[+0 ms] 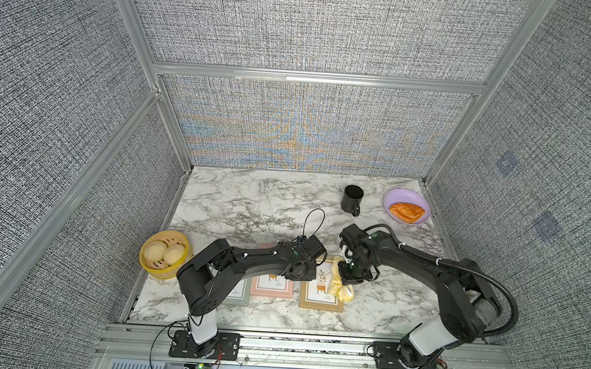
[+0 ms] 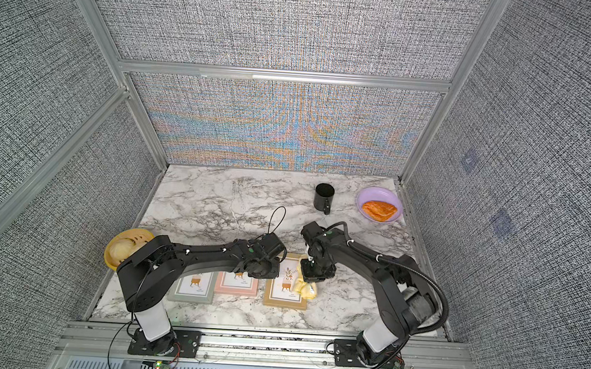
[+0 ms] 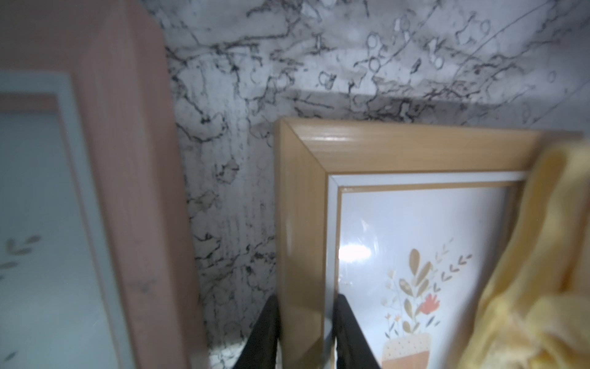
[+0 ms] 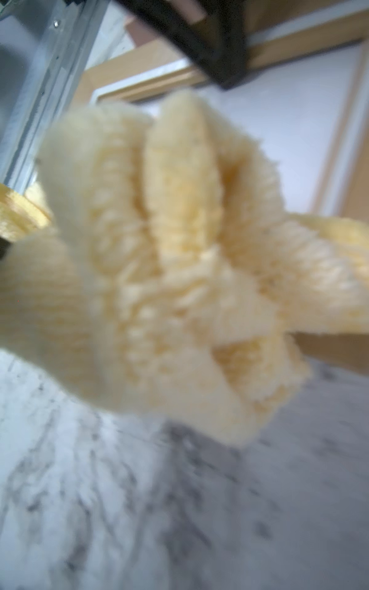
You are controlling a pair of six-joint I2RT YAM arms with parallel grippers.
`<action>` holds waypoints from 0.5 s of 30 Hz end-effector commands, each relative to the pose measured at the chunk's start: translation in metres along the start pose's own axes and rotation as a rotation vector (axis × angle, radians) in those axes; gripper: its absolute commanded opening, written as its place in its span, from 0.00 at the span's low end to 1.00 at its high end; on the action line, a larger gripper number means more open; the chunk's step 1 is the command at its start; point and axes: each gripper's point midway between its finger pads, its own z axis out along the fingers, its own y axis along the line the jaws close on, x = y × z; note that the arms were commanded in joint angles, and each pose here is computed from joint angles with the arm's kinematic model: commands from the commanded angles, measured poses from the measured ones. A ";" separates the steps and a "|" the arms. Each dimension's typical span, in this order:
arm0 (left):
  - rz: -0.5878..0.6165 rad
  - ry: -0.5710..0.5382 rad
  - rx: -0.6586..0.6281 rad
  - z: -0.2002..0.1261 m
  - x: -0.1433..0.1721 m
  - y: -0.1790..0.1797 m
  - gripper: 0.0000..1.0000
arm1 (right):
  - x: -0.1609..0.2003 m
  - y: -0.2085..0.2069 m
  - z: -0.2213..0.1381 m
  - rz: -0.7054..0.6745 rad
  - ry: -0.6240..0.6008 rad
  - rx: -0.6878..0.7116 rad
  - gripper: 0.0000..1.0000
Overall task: Wipe the picture frame with a cloth
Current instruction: Wipe the dirt from the picture frame.
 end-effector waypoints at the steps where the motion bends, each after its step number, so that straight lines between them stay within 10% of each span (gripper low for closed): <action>1: -0.018 0.029 -0.025 0.007 0.007 0.007 0.13 | 0.039 -0.004 0.007 0.080 0.061 0.018 0.00; 7: -0.015 0.033 -0.026 0.007 0.007 0.006 0.13 | 0.032 -0.001 0.011 0.082 0.007 0.016 0.00; 15: -0.008 0.035 -0.026 0.007 0.006 0.005 0.13 | -0.068 0.008 -0.029 -0.010 -0.121 0.037 0.00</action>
